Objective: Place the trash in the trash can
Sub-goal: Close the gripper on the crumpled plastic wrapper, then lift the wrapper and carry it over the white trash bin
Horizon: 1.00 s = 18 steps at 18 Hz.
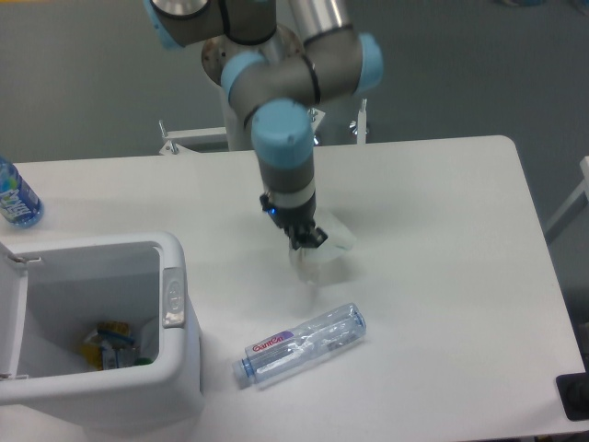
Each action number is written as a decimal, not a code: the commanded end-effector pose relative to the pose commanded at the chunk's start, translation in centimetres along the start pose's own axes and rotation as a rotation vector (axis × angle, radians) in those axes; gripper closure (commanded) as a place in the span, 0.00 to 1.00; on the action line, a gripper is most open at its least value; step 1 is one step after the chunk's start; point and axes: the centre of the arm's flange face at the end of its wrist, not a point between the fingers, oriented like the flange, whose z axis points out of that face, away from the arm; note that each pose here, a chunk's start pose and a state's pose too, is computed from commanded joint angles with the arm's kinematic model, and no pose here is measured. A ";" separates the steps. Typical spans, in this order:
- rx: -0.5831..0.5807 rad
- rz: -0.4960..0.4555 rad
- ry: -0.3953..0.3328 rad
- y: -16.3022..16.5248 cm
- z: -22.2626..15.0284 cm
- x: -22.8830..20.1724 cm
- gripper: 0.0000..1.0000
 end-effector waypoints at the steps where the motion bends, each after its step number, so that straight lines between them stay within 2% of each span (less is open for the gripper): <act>1: 0.073 -0.057 -0.011 -0.4 -2.1 -0.6 1.00; 4: 0.240 -0.266 -0.032 -2.6 -7.5 -2.2 1.00; 7: 0.389 -0.461 0.036 -4.9 -10.9 -2.7 1.00; 10: 0.461 -0.617 0.089 -7.0 -13.5 -2.6 1.00; 15: 0.530 -0.694 0.136 -12.3 -14.4 -0.7 1.00; 18: 0.538 -0.641 0.171 -16.5 -12.0 0.0 1.00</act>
